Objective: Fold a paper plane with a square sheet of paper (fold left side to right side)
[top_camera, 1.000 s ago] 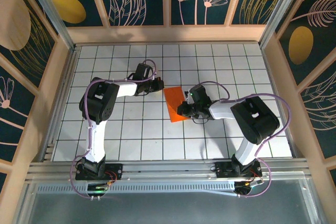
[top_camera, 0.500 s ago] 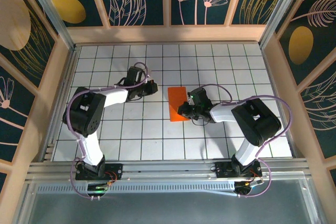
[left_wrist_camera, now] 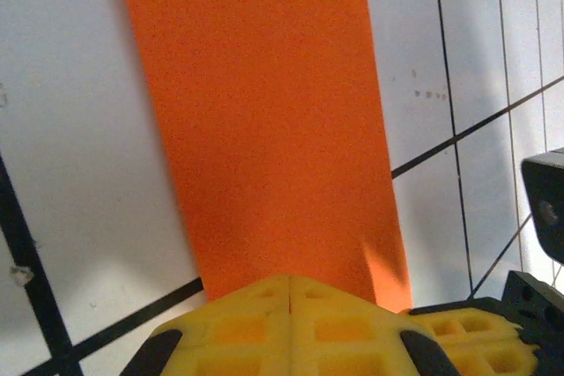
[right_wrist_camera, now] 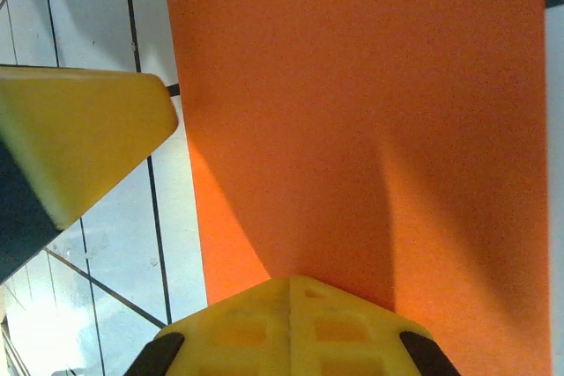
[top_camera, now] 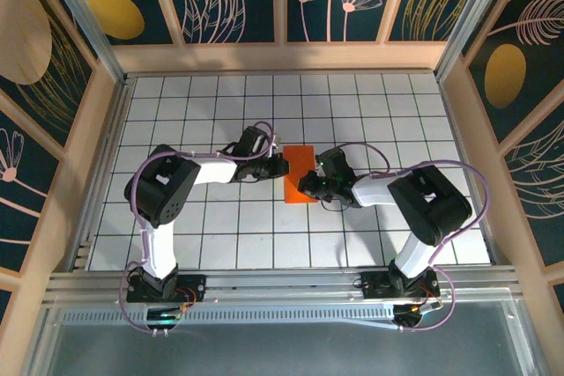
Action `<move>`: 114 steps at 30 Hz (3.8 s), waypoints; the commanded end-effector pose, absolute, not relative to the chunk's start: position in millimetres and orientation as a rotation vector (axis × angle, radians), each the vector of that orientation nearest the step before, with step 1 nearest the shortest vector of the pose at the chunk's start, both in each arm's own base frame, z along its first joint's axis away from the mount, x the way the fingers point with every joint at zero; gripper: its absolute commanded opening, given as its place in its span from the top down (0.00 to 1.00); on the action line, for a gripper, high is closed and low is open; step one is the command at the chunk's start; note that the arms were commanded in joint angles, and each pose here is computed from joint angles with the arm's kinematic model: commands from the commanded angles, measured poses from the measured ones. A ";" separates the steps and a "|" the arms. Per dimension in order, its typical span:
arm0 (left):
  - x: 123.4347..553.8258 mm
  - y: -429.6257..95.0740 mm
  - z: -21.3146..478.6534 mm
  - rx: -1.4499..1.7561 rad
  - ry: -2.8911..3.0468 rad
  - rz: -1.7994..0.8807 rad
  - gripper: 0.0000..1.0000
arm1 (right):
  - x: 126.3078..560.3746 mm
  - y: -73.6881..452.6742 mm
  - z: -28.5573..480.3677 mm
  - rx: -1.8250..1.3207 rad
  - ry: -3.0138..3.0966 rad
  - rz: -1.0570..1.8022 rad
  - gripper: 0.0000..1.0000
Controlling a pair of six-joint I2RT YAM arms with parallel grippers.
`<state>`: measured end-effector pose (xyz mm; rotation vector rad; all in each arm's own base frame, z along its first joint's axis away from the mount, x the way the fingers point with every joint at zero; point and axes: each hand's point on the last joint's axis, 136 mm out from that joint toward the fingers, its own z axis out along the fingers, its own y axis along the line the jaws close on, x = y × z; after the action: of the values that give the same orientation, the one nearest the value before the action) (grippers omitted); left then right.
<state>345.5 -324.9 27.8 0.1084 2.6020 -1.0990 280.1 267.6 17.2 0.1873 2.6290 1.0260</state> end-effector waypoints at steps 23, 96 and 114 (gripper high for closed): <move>334.5 -302.2 -14.6 0.099 2.750 -0.894 1.00 | 277.2 210.7 65.9 0.092 2.664 0.982 0.52; 344.4 -303.6 56.1 0.130 2.508 -0.969 0.77 | 337.9 229.9 37.4 0.139 2.608 1.300 0.95; 244.7 -349.0 89.6 0.691 2.320 -0.527 0.46 | 334.8 228.0 49.5 0.193 2.626 1.308 0.99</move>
<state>240.4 -351.1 96.2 0.6206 2.3387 -0.7381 331.0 228.2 34.0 0.1869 2.6502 1.2859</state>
